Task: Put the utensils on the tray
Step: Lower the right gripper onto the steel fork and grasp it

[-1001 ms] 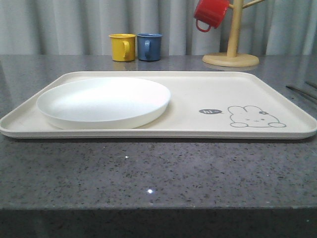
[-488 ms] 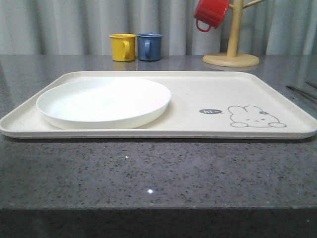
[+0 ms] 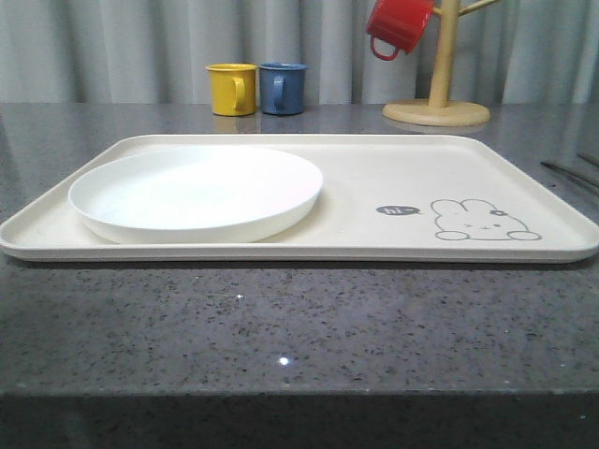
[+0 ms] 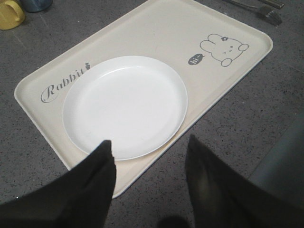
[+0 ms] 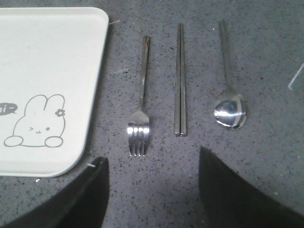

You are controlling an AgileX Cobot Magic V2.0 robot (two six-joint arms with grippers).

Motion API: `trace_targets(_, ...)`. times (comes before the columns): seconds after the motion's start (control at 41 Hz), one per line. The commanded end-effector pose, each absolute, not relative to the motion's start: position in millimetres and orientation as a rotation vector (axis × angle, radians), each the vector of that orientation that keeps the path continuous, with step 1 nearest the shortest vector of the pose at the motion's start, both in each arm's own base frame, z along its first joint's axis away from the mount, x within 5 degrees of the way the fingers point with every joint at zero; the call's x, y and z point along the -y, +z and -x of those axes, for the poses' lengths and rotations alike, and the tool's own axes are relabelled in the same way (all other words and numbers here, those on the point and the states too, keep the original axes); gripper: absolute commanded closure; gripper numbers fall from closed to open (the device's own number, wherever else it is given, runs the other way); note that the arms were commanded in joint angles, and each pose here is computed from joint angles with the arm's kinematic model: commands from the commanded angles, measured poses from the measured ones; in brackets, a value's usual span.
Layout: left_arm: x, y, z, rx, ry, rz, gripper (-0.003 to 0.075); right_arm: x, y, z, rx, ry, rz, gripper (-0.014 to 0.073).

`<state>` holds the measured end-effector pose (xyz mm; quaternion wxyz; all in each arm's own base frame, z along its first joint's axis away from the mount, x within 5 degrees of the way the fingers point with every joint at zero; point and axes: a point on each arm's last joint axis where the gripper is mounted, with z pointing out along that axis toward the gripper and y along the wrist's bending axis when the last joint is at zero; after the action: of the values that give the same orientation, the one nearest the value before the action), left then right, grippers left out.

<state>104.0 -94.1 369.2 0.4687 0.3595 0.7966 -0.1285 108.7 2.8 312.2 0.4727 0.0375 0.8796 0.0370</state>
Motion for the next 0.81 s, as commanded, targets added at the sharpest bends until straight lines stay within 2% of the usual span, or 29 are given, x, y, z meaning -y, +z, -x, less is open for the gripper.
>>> trace_targets(0.0, 96, 384, -104, -1.858, -0.357, -0.843, 0.0385, -2, 327, -116, -2.053, 0.087, -0.084, 0.0148)
trace_targets(0.171, 96, 384, -104, -1.858, -0.357, -0.843, 0.0385, -6, 335, -132, -2.205, 0.083, -0.023, 0.0148)
trace_targets(0.366, 96, 384, -104, -1.856, -0.357, -0.843, 0.0385, -19, 343, -170, -2.415, 0.111, 0.061, 0.0148)
trace_targets(0.537, 96, 384, -104, -1.856, -0.357, -0.843, 0.0385, -23, 339, -209, -2.565, 0.104, 0.067, 0.0149)
trace_targets(0.781, 96, 384, -104, -1.856, -0.357, -0.843, 0.0385, -23, 326, -263, -2.690, 0.036, 0.085, 0.0149)
